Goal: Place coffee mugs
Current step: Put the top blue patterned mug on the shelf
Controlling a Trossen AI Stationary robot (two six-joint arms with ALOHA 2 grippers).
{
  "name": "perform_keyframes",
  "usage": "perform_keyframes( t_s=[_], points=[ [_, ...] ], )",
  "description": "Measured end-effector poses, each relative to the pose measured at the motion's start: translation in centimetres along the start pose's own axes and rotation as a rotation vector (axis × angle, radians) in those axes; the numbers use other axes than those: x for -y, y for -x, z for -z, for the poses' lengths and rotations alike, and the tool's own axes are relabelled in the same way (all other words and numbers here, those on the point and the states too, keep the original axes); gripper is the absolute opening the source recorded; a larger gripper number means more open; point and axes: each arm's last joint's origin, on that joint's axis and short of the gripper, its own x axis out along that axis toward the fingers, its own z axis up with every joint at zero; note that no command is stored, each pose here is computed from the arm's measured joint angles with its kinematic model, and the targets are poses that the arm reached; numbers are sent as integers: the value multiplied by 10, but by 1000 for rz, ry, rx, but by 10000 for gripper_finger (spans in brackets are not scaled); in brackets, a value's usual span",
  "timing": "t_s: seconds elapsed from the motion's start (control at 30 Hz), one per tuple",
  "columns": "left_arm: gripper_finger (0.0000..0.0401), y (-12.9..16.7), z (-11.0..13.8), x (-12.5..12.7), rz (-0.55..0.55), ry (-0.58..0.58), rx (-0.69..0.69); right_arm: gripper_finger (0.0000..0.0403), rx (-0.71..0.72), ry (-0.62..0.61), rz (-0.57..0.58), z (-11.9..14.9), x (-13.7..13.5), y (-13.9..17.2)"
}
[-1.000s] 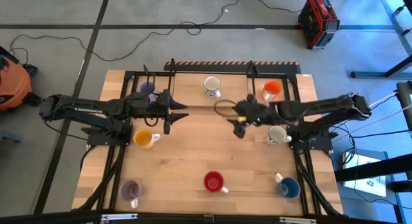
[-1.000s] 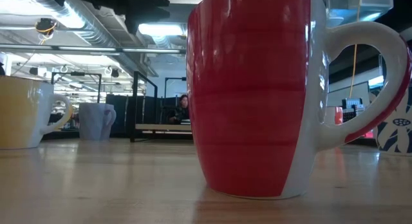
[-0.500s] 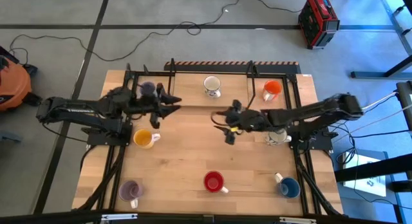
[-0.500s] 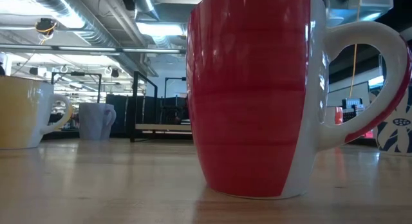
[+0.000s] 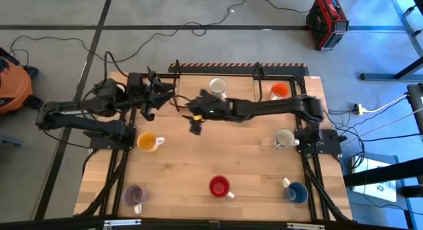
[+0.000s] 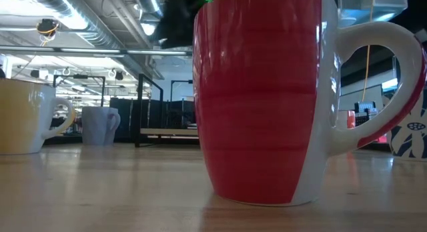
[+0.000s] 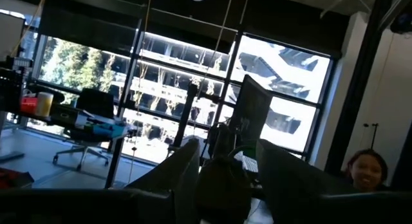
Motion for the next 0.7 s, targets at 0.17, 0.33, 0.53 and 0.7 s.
perform_keyframes(
  t_s=[0.17, 0.33, 0.53, 0.7],
  points=[
    [149, 0, -2, 1, 5, 36, 3, 229, -32, -15, -93, -4, -9, -38],
    [149, 0, -2, 1, 6, 39, 3, 229, -68, -25, -226, 15, -22, -65],
    [149, 0, -1, 1, 25, 39, -4, 229, -72, 32, -385, 47, -46, -92],
    [149, -1, 0, 1, 26, 42, -12, 229, -18, -20, -355, 66, -52, -114]
  ],
)
